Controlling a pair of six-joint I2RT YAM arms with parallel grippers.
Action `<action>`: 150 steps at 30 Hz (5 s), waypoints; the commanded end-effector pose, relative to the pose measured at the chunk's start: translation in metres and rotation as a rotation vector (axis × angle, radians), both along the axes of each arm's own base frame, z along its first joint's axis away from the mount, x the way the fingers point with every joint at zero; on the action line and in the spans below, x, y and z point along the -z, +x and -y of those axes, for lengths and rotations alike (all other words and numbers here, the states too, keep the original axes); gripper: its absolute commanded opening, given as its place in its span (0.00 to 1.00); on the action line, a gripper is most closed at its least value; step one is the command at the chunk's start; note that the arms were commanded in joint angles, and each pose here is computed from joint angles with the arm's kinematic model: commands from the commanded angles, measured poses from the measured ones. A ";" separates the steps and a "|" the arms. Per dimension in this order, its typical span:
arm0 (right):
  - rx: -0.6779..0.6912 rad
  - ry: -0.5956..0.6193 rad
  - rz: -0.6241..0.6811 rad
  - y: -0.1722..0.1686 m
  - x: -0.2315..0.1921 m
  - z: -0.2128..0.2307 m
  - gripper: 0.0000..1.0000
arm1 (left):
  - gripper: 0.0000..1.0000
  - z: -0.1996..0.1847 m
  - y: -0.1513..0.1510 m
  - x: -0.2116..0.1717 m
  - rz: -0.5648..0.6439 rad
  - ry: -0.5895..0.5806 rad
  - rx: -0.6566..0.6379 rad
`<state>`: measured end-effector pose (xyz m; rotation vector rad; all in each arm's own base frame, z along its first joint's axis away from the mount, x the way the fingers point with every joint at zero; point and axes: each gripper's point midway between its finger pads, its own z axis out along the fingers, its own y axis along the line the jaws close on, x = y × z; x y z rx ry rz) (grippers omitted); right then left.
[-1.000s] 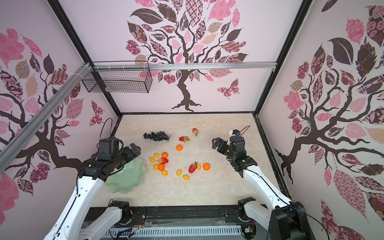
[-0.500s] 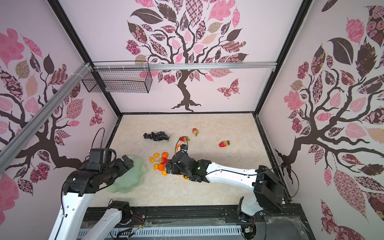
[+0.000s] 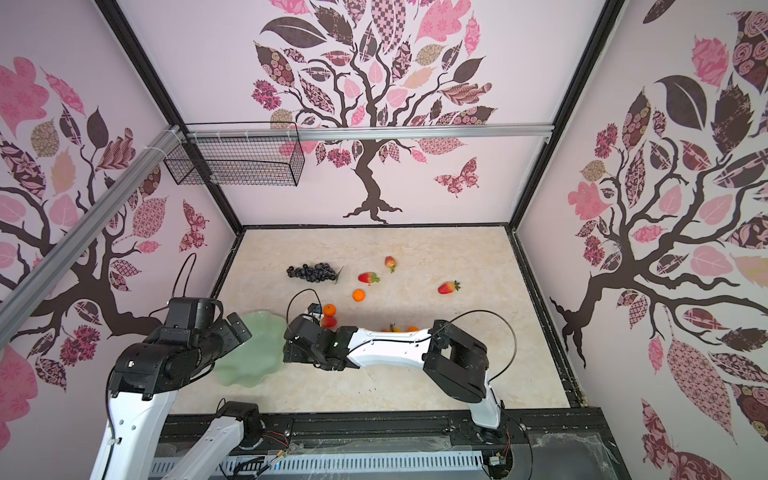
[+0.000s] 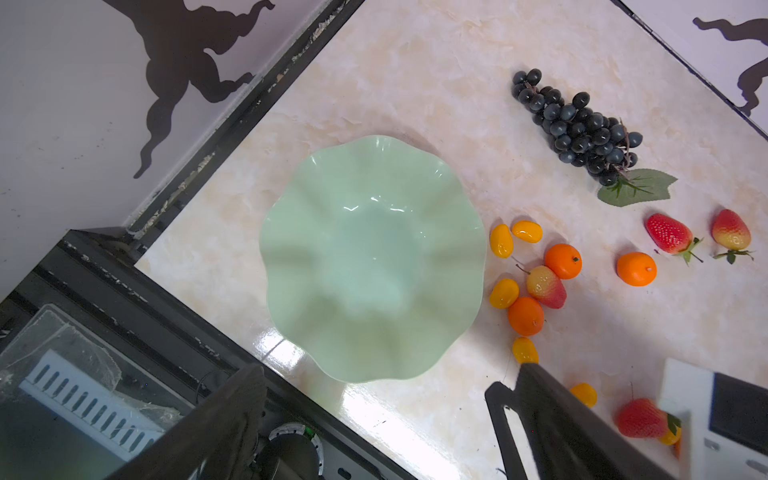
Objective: Place and organize the fake fruits in the fruit bowl
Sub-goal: 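Reach the right gripper across and grasp the green bowl's rim while the left arm rises, then slide the green bowl with the right gripper farther from the robot, then open the right gripper off the bowl while the left gripper moves toward the grapes, then move the right gripper over the black grape bunch's stem and leaf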
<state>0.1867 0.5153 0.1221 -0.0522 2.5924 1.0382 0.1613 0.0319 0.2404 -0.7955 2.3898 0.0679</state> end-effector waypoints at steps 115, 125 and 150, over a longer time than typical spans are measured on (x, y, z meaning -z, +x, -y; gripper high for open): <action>0.693 -0.068 -0.047 0.277 0.040 0.438 0.00 | 0.99 0.313 0.245 0.038 0.164 -0.151 0.878; 0.709 -0.109 -0.059 0.273 0.044 0.445 0.12 | 0.99 0.315 0.242 0.045 0.147 -0.181 0.899; 0.325 -0.149 0.422 0.233 -0.061 0.336 0.51 | 0.99 0.231 0.217 0.025 0.198 -0.095 0.694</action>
